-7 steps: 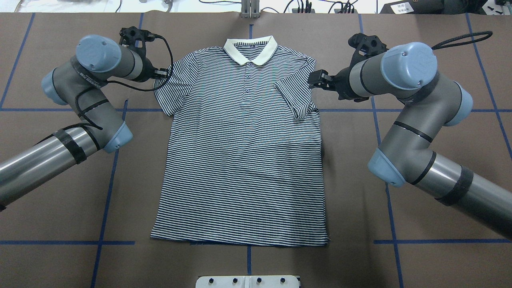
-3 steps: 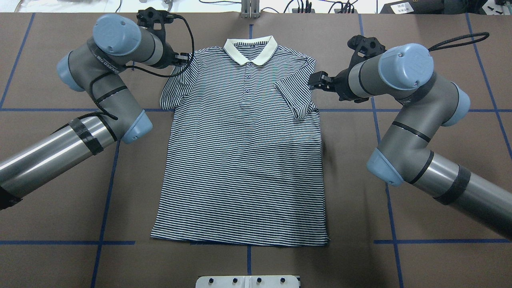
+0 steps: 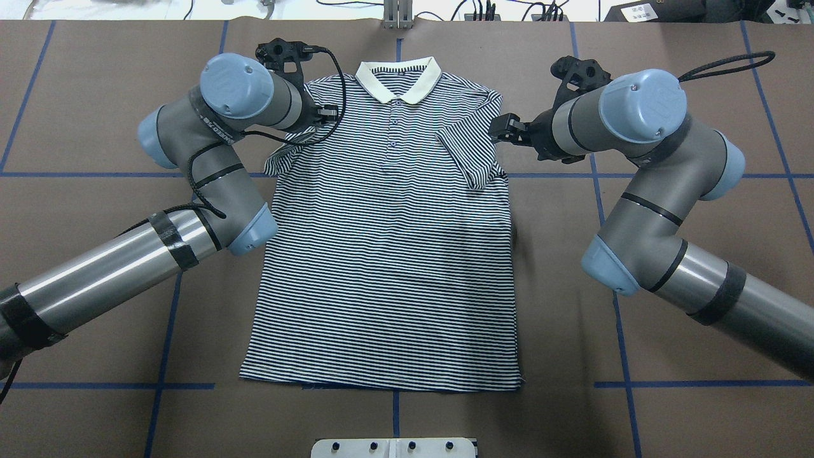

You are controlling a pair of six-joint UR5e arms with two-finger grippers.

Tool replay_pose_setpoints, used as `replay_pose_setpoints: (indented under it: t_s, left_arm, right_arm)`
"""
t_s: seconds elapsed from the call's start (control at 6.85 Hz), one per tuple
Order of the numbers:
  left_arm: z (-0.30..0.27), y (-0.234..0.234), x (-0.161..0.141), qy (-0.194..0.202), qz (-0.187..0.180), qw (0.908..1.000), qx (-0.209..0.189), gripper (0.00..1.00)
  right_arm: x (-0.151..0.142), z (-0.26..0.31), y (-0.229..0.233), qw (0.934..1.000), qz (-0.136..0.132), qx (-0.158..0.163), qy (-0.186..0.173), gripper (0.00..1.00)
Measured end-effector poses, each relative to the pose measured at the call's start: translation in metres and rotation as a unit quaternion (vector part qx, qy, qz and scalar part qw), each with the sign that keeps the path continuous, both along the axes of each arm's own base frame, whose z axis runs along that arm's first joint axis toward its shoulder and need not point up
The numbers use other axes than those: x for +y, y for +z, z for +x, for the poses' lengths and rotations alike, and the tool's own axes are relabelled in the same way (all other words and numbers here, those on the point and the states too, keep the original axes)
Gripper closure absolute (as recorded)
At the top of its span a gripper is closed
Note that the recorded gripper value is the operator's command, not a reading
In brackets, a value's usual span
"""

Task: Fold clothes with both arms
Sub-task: 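Bring the left gripper to the shoulder nearest it beside the collar, then move the right gripper to the hem corner nearest the robot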

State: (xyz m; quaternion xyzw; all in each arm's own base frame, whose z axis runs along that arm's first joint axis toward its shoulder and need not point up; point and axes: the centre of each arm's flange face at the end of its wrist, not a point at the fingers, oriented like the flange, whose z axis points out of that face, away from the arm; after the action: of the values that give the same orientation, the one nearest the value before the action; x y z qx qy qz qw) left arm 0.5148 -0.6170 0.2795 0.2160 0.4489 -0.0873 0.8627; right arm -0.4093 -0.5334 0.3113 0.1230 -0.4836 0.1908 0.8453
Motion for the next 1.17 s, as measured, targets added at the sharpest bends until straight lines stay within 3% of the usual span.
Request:
replay_pose_setpoints:
  t_s: [0.15, 0.29, 0.44, 0.58, 0.88, 1.02, 1.17]
  left_arm:
    - [0.01, -0.004, 0.004, -0.006, -0.004, 1.0, 0.002, 1.0]
    - [0.021, -0.006, 0.006, -0.014, -0.006, 0.9999, 0.001, 0.8]
    - [0.031, -0.006, 0.006, -0.021, -0.01, 0.9997, -0.002, 0.31]
    - [0.034, -0.007, 0.006, -0.028, -0.01, 0.9996, -0.004, 0.26]
    - [0.018, -0.029, 0.018, -0.03, 0.008, 0.9993, 0.022, 0.26]
    - [-0.007, -0.04, 0.041, -0.026, 0.024, 0.9983, 0.047, 0.26]
    - [-0.037, -0.043, 0.071, -0.012, 0.035, 0.9966, 0.073, 0.26]
  right_arm:
    - [-0.001, -0.001, 0.002, 1.0, -0.001, 0.002, 0.0, 0.0]
    - [-0.001, -0.001, 0.004, 1.0, -0.002, 0.003, 0.0, 0.0]
    - [-0.002, -0.002, 0.005, 1.0, -0.003, 0.004, 0.0, 0.0]
    - [-0.002, -0.003, 0.005, 1.0, -0.004, 0.004, -0.001, 0.0]
    - [0.004, -0.009, -0.005, 1.0, -0.001, -0.005, -0.003, 0.0]
    - [0.023, -0.025, -0.021, 0.9998, -0.003, -0.019, 0.006, 0.01]
    - [0.063, -0.056, -0.031, 0.9992, -0.01, -0.027, 0.029, 0.04]
